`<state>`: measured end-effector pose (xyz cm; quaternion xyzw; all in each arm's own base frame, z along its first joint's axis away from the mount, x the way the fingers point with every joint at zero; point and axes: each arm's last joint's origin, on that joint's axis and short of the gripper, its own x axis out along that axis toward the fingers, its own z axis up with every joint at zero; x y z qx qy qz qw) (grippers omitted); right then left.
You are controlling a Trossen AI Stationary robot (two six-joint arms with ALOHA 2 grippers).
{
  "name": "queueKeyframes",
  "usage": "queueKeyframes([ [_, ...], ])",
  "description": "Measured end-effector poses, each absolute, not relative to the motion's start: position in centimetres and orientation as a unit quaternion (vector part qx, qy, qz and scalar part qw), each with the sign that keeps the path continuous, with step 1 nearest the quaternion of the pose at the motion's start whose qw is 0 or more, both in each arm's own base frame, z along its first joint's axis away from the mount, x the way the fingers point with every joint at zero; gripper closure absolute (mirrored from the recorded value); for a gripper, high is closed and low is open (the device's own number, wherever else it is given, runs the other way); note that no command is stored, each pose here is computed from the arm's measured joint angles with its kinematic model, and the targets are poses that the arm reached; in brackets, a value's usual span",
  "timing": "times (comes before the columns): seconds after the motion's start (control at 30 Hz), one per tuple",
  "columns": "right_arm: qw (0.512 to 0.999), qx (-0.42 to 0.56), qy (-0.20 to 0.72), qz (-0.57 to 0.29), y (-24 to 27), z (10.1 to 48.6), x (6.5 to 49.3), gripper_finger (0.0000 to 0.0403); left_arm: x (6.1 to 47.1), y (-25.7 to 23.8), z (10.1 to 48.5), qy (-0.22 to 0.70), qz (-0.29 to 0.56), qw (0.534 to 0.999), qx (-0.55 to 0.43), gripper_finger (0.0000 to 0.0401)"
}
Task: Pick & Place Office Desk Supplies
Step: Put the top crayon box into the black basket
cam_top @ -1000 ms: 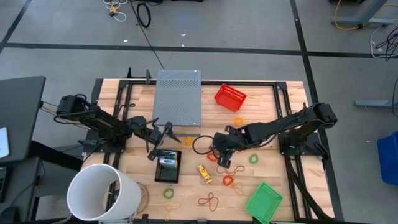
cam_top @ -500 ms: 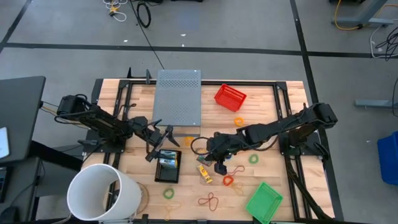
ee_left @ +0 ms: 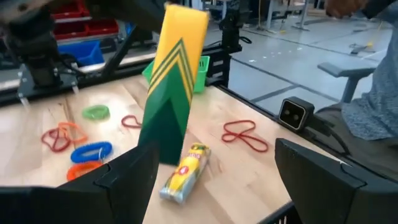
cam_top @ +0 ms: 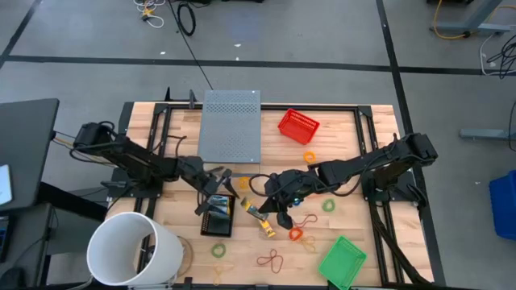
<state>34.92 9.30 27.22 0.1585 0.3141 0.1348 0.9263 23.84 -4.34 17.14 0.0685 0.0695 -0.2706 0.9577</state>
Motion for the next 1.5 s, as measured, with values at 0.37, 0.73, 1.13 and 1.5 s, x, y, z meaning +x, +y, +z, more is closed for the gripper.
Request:
queueKeyframes([
  [0.37, 0.927, 0.174, 0.289, 0.166, 8.6, 27.8, 35.4, 0.0403, 25.0, -4.9, 18.5, 0.065, -0.238, 0.965, 0.086, 0.0078],
  [0.73, 0.934, 0.162, 0.272, 0.168, 8.0, 28.0, 35.7, 0.0403, 25.9, -5.2, 19.8, 0.063, -0.255, 0.961, 0.086, 0.0078],
  [1.13, 0.939, 0.148, 0.256, 0.175, 7.8, 28.2, 35.8, 0.0403, 26.1, -5.1, 19.9, 0.070, -0.237, 0.965, 0.087, 0.0126],
  [1.5, 0.939, 0.147, 0.254, 0.179, 7.8, 28.3, 35.8, 0.0403, 26.2, -4.9, 20.1, 0.058, -0.208, 0.971, 0.103, 0.0293],
])
